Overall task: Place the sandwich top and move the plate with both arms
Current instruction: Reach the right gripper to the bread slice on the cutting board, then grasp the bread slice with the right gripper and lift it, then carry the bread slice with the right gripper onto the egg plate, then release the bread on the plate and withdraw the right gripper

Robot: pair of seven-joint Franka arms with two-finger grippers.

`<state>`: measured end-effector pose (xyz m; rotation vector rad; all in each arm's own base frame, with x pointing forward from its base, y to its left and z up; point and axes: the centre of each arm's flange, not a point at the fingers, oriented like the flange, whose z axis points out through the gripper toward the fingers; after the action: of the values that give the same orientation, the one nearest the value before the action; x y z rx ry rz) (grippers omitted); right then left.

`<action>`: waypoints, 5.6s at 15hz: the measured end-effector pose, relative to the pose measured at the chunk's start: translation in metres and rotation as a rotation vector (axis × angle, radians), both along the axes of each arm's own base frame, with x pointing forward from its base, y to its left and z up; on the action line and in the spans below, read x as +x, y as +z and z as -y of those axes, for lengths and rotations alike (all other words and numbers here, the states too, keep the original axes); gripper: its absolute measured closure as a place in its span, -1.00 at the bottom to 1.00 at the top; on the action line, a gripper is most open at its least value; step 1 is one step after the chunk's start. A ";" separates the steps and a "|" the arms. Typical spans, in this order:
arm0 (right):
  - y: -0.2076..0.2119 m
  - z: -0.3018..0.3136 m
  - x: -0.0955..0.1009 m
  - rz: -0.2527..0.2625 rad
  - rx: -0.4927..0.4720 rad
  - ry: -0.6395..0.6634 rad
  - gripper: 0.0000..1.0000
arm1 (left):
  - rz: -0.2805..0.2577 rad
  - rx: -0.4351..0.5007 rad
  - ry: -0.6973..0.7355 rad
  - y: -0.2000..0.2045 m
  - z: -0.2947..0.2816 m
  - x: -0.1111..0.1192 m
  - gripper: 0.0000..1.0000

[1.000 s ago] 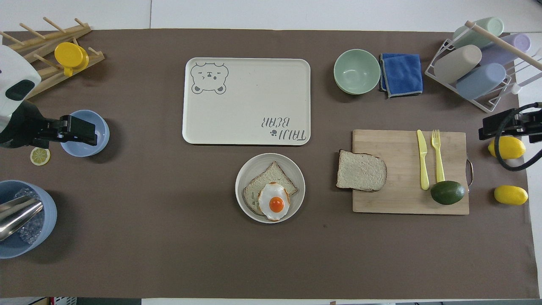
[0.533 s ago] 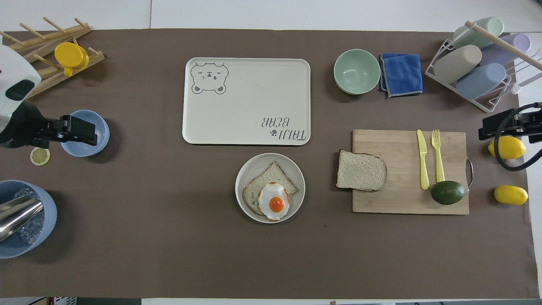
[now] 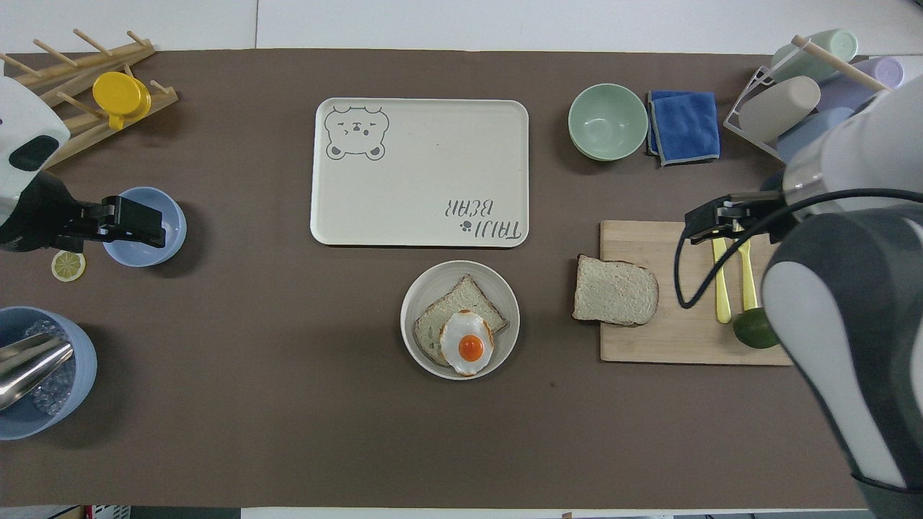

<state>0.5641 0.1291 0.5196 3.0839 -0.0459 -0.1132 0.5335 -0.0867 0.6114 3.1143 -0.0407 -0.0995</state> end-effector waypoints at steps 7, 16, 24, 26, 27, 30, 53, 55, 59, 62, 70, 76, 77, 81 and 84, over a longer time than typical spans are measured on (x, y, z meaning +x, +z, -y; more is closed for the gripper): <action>-0.170 -0.115 0.011 -0.044 -0.209 0.004 -1.00 | 0.000 0.000 0.000 0.000 0.000 0.000 -1.00; -0.228 -0.128 -0.018 -0.094 -0.393 0.077 -1.00 | 0.000 0.000 0.000 0.000 0.000 0.000 -1.00; -0.241 -0.134 -0.041 -0.125 -0.430 0.131 -1.00 | 0.000 0.000 0.000 0.000 0.000 0.000 -1.00; -0.239 -0.132 -0.044 -0.137 -0.450 0.163 -0.89 | 0.000 0.000 0.000 0.000 0.000 0.000 -1.00; -0.239 -0.131 -0.044 -0.140 -0.465 0.181 -0.69 | 0.000 0.000 0.000 0.000 0.000 0.000 -1.00; -0.240 -0.130 -0.047 -0.142 -0.488 0.216 -0.38 | 0.000 0.000 0.000 0.000 0.000 0.000 -1.00; -0.157 -0.341 -0.128 0.017 -0.266 0.395 0.84 | 0.000 0.000 0.000 0.000 0.000 0.000 -1.00; -0.157 -0.343 -0.125 0.020 -0.229 0.360 0.84 | -0.001 0.000 0.000 0.000 0.000 0.000 -1.00; -0.157 -0.352 -0.125 0.030 -0.145 0.244 0.84 | -0.001 0.000 0.000 0.000 0.000 0.000 -1.00; -0.168 -0.358 -0.125 0.045 -0.104 0.209 0.84 | -0.001 0.000 0.000 0.000 0.000 0.000 -1.00; -0.115 -0.307 -0.076 0.107 -0.062 0.095 -0.74 | -0.001 0.000 -0.002 0.000 0.001 0.000 -1.00; 0.020 -0.151 -0.043 0.069 -0.063 -0.083 -1.00 | -0.001 0.000 -0.005 0.000 0.003 -0.001 -1.00; 0.036 -0.129 -0.045 0.062 -0.063 -0.105 -1.00 | -0.001 0.000 -0.008 0.000 0.005 -0.001 -1.00; 0.077 -0.022 -0.037 0.022 -0.039 -0.118 -1.00 | -0.005 -0.002 -0.030 -0.010 0.017 -0.003 -1.00; 0.073 0.044 -0.024 -0.007 -0.030 -0.114 -1.00 | -0.012 -0.006 -0.056 -0.040 0.052 -0.009 -1.00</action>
<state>0.5399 0.0855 0.5930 3.0503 -0.2207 -0.1270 0.5241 -0.1392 0.5711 3.1072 -0.1280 -0.1187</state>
